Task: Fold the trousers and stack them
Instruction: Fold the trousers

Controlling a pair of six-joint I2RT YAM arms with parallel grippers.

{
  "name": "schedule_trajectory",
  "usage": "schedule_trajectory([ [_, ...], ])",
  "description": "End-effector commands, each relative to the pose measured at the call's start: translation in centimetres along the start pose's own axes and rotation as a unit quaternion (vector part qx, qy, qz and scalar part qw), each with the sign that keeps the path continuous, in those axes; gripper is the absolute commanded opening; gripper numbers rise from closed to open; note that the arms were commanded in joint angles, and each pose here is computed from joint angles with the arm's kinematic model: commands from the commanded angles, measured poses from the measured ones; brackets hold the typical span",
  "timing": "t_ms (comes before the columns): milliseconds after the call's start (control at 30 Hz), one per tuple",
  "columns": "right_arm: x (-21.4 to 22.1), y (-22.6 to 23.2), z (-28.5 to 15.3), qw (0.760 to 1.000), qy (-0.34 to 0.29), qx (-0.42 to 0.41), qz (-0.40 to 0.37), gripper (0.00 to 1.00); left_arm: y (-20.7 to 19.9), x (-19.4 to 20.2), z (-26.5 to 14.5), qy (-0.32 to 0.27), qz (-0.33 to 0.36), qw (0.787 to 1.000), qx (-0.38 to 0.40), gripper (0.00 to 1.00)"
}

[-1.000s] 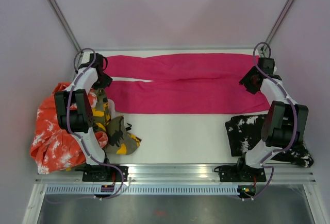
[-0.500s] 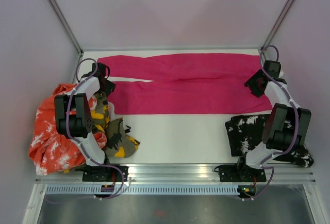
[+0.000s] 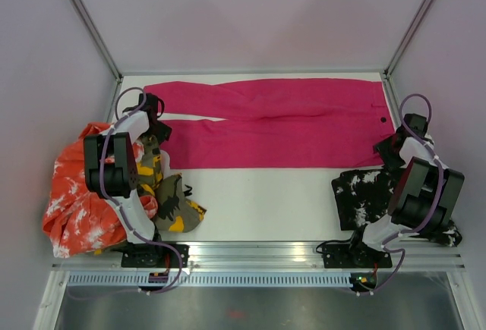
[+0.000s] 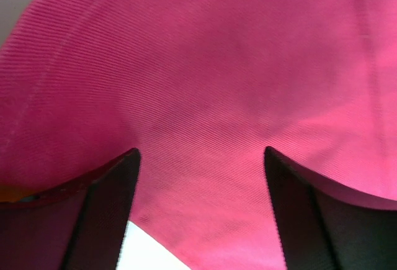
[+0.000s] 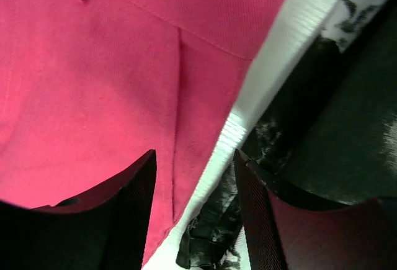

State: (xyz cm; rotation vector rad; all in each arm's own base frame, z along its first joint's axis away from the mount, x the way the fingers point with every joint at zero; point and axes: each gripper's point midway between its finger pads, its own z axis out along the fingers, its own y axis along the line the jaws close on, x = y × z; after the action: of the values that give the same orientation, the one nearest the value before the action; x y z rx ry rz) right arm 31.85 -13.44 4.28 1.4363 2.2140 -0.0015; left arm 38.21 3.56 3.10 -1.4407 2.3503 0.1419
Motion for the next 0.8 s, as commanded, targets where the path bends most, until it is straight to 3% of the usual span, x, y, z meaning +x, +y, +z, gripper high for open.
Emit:
schedule_trajectory([
  [0,-1.0,-0.6,-0.6,0.999,-0.025,0.008,0.021,0.6,5.4,1.8,1.2,0.025,0.072,0.992,-0.1,0.82],
  [33,-0.6,-1.0,-0.3,0.999,-0.023,0.016,0.02,0.62,5.4,1.9,1.5,0.026,0.08,0.992,-0.098,0.76],
  [67,-0.4,-1.4,0.0,0.999,-0.022,0.022,0.02,0.66,5.1,1.9,1.9,0.024,0.084,0.992,-0.091,0.63],
  [100,-0.2,-1.6,0.3,0.999,-0.019,0.025,0.018,0.66,5.5,2.4,2.5,0.031,0.091,0.991,-0.095,0.6],
  [133,0.0,-1.8,0.6,0.999,-0.021,0.023,0.019,0.68,5.2,2.8,2.7,0.039,0.095,0.991,-0.084,0.5],
  [200,0.3,-1.7,1.0,0.999,-0.017,0.019,0.021,0.68,5.0,3.4,3.7,0.048,0.109,0.99,-0.075,0.44],
  [233,0.5,-1.7,1.1,1.0,-0.014,0.018,0.021,0.69,4.9,3.3,3.8,0.044,0.113,0.99,-0.077,0.29],
  [333,0.8,-2.2,2.0,0.999,-0.009,0.028,0.012,0.69,4.4,2.9,3.9,0.034,0.132,0.988,-0.071,0.02],
  [400,0.6,-2.4,2.4,0.999,-0.012,0.036,0.009,0.66,4.0,2.4,3.9,0.029,0.14,0.987,-0.067,0.02],
  [500,0.1,-2.0,2.7,0.999,-0.016,0.032,0.001,0.45,3.3,1.5,3.5,0.015,0.147,0.987,-0.055,0.02],
  [667,-2.1,0.0,1.8,0.999,-0.039,0.001,0.0,0.02,0.7,-1.4,0.7,-0.029,0.16,0.987,-0.009,0.02],
  [767,-3.6,1.7,0.3,0.998,-0.058,-0.029,0.005,0.0,-0.9,-3.1,-1.3,-0.055,0.164,0.985,0.019,0.02],
])
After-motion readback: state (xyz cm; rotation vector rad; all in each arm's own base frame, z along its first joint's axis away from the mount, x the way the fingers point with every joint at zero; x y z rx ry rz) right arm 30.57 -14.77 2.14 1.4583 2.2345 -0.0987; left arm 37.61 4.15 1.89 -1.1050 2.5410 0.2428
